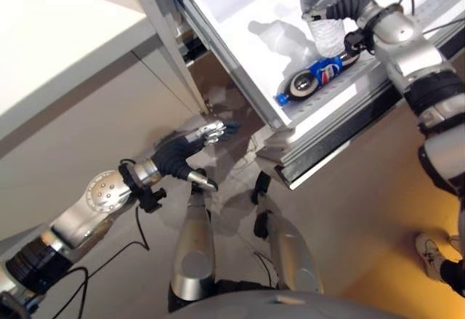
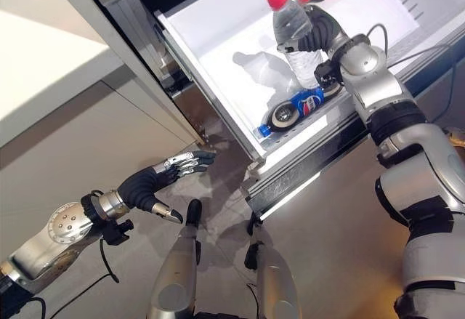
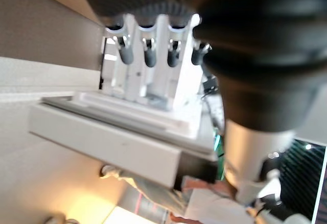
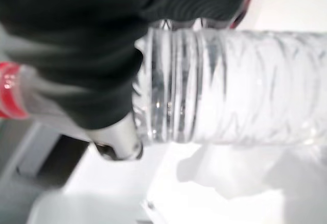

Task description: Take the drinks into the refrigerator

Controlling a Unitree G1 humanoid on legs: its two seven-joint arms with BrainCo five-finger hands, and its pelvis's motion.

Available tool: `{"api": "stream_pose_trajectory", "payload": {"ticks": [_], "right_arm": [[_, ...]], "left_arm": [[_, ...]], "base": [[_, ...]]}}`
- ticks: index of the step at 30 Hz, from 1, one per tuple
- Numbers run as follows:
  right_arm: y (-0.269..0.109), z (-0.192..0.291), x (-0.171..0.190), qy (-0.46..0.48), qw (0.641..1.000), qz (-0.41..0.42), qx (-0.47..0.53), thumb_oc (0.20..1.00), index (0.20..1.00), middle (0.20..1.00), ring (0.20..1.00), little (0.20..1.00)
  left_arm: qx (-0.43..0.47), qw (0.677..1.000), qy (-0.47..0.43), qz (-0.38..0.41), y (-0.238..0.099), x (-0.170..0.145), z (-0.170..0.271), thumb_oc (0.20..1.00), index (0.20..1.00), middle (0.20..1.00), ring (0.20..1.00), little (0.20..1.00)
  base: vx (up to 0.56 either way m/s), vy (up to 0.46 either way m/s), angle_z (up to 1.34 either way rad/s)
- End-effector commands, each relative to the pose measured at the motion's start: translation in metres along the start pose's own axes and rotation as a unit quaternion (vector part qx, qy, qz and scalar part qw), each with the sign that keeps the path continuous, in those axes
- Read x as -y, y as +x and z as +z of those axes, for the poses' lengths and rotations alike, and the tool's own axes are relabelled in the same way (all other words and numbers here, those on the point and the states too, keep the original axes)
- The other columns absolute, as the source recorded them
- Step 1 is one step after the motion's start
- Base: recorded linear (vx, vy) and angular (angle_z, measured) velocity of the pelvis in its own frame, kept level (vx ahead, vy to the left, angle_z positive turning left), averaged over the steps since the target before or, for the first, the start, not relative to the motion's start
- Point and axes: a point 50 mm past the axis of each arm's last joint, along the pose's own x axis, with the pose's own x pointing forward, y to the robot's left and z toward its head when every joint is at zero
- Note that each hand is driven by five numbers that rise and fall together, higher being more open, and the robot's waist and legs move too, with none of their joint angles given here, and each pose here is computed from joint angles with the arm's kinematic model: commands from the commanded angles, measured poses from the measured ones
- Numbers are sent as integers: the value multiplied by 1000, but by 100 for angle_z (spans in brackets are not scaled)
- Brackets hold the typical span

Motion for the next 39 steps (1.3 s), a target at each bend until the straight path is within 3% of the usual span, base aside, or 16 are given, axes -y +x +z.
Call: {"api": "stream_pose_trajectory", "payload": {"ticks": [1, 6, 14, 32, 33, 34, 35, 39], "right_arm": [[-4, -29, -25, -105, 991, 50, -61, 200, 200, 200, 200, 200], [4, -19, -54, -227, 967, 105, -42, 200, 200, 200, 200, 200], [9, -14, -77, -323, 934, 147, -28, 200, 200, 200, 200, 200], [16, -13, -85, -419, 891, 171, -46, 200, 200, 200, 200, 200], [16, -14, -86, -427, 886, 177, -49, 225, 225, 225, 225, 225], [16, -14, -86, -427, 886, 177, -49, 316, 316, 316, 316, 316], [15, -16, -86, -425, 885, 180, -55, 1000, 1000, 1000, 1000, 1000], [17, -18, -87, -427, 885, 177, -64, 1000, 1000, 1000, 1000, 1000]], "left_arm": [[77, 996, 33, -30, 4, 17, 30, 1000, 1000, 1000, 1000, 1000], [86, 996, 32, -6, 4, 13, 33, 1000, 1000, 1000, 1000, 1000], [93, 995, 30, 25, 0, 10, 35, 1000, 1000, 1000, 1000, 1000], [100, 993, 38, 44, 0, 6, 39, 1000, 1000, 1000, 1000, 1000], [103, 993, 40, 42, 1, 6, 40, 1000, 1000, 1000, 1000, 1000], [103, 993, 39, 42, 1, 6, 40, 1000, 1000, 1000, 1000, 1000], [102, 993, 39, 43, 1, 6, 40, 1000, 1000, 1000, 1000, 1000], [105, 993, 32, 42, 2, 6, 40, 1000, 1000, 1000, 1000, 1000]], "base": [[-15, -9, 10], [-12, -26, 9], [-1, -2, 1], [0, -1, 1], [0, 0, 0], [0, 0, 0], [0, 0, 0], [0, 0, 0]]}}
